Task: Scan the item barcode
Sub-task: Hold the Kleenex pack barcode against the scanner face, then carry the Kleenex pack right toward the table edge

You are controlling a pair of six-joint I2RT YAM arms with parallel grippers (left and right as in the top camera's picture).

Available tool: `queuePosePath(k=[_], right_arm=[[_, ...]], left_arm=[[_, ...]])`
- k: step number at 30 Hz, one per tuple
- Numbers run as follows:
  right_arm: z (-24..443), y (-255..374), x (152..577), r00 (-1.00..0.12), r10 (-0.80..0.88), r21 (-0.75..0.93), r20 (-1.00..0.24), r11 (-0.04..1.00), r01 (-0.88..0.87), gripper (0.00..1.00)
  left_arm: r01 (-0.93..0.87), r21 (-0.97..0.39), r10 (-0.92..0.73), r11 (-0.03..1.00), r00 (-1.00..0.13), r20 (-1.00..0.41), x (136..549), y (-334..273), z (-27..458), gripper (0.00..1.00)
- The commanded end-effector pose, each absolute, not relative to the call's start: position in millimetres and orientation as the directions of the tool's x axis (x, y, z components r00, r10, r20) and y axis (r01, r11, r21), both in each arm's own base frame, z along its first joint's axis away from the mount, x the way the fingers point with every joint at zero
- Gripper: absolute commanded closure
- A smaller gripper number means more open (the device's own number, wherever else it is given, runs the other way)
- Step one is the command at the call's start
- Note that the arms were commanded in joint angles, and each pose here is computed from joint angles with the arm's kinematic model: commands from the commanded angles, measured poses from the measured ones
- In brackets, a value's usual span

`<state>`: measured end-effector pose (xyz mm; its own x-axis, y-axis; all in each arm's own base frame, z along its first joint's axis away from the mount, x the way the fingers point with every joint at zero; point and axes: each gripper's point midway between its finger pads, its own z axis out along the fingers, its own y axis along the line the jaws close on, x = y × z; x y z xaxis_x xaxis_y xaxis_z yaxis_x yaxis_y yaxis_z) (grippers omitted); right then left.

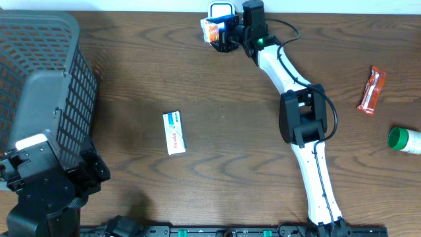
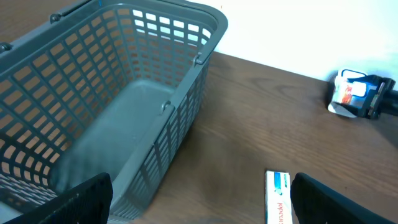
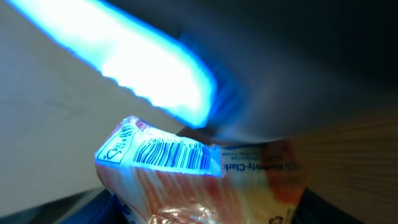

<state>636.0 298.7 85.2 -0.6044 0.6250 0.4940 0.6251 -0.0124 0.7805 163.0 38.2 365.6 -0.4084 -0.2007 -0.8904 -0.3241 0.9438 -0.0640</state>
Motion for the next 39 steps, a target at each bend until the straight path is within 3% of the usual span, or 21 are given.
queuePosePath(k=[1, 11, 15, 19, 22, 25, 27, 29, 34, 39], right_arm=[[92, 286, 642, -0.62, 0.603, 0.79, 0.501, -0.028, 0.612, 0.39], [122, 260, 643, -0.685, 0.605, 0.825, 0.406, 0.08, 0.559, 0.46], [146, 248, 638, -0.733, 0.602, 0.848, 0.316, 0.167, 0.502, 0.46], [163, 224, 617, -0.775, 0.597, 0.823, 0.207, 0.322, 0.468, 0.48], [155, 185, 586, -0.756, 0.647, 0.689, 0.096, 0.505, 0.52, 0.49], [148, 128, 549, -0.72, 0.692, 0.453, -0.059, 0.661, 0.598, 0.49], [146, 91, 524, -0.695, 0.706, 0.273, -0.134, 0.701, 0.659, 0.46], [148, 79, 524, -0.78, 0.589, 0.213, -0.209, 0.806, 0.552, 0.35], [141, 55, 525, -0.757, 0.625, 0.195, -0.191, 0.78, 0.594, 0.35], [140, -15, 526, -0.664, 0.678, 0.055, -0.315, 0.712, 0.7, 0.48]], left_arm=[[-0.336, -0.075, -0.212, 0.939, -0.391, -0.896, 162, 41, 370, 0.09], [-0.336, -0.075, -0.212, 0.939, -0.391, -0.896, 162, 41, 370, 0.09], [-0.336, -0.075, -0.212, 0.939, -0.391, -0.896, 162, 41, 370, 0.09], [-0.336, -0.075, -0.212, 0.939, -0.391, -0.896, 162, 41, 370, 0.09], [-0.336, -0.075, -0.212, 0.939, -0.391, -0.896, 162, 41, 370, 0.09], [-0.336, -0.075, -0.212, 0.939, -0.391, -0.896, 162, 41, 370, 0.09], [-0.336, -0.075, -0.212, 0.939, -0.391, -0.896, 162, 41, 370, 0.09], [-0.336, -0.075, -0.212, 0.939, -0.391, -0.896, 162, 41, 370, 0.08], [-0.336, -0.075, -0.212, 0.939, -0.391, -0.896, 162, 41, 370, 0.09], [-0.336, -0.075, -0.212, 0.939, -0.391, -0.896, 162, 41, 370, 0.09]])
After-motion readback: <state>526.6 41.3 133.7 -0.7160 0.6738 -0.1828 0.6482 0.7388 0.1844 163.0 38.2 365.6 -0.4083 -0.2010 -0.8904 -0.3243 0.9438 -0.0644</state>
